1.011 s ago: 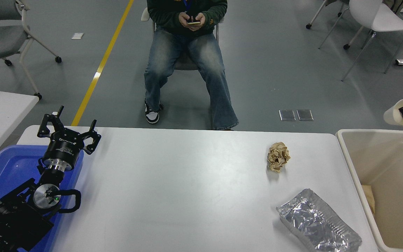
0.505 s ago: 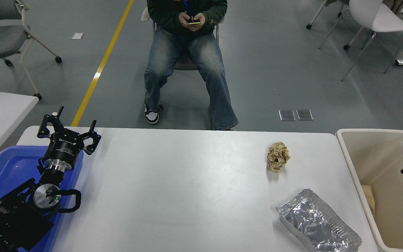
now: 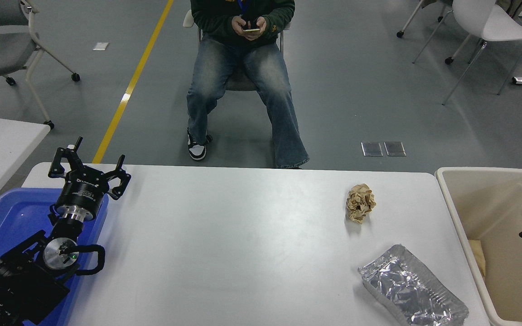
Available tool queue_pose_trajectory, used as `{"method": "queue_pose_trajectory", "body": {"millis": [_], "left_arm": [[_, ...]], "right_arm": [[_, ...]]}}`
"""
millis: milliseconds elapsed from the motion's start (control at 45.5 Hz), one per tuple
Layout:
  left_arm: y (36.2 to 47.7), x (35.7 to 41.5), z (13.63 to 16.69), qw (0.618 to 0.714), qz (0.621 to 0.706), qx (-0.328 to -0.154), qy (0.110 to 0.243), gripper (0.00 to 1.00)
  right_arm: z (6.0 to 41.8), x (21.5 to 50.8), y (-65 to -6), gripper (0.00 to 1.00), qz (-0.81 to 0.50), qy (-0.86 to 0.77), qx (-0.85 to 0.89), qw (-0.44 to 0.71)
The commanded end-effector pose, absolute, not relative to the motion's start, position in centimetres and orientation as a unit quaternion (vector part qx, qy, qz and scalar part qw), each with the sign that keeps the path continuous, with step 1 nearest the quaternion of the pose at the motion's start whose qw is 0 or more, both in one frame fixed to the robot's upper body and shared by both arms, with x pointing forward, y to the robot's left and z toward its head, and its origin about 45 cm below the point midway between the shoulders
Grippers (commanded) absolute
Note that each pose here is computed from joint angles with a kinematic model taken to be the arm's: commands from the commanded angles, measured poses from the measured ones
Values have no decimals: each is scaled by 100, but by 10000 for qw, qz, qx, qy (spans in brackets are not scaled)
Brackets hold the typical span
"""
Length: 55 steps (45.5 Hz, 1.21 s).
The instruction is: Clean the table surface
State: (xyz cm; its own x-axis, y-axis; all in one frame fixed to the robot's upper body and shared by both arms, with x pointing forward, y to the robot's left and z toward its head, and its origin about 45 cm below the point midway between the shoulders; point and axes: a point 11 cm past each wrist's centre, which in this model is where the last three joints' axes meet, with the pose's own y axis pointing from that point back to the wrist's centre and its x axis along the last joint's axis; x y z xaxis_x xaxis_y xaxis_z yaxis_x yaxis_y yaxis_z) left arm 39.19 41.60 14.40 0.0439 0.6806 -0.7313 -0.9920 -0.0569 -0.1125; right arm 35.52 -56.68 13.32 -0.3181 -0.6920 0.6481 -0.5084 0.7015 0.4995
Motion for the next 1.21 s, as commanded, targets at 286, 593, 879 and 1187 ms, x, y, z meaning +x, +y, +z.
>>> {"method": "queue_pose_trajectory", "body": {"millis": [286, 593, 879, 1187], "left_arm": [[4161, 3916, 1437, 6440, 6494, -3269, 2382, 100], [4158, 3921, 1444, 6446, 6485, -3277, 2378, 100], [4159, 3921, 1443, 6443, 6490, -3273, 2378, 100], [4161, 3916, 1437, 6440, 6494, -3269, 2382, 100]], "right_arm": [[1463, 3678, -5653, 100, -1207, -8179, 3872, 4080], [1673, 3916, -5541, 100, -1346, -8104, 4410, 3615], [1912, 4191, -5044, 100, -1457, -7700, 5423, 3031], [2103, 4402, -4207, 100, -1506, -7098, 6515, 2214]]}}
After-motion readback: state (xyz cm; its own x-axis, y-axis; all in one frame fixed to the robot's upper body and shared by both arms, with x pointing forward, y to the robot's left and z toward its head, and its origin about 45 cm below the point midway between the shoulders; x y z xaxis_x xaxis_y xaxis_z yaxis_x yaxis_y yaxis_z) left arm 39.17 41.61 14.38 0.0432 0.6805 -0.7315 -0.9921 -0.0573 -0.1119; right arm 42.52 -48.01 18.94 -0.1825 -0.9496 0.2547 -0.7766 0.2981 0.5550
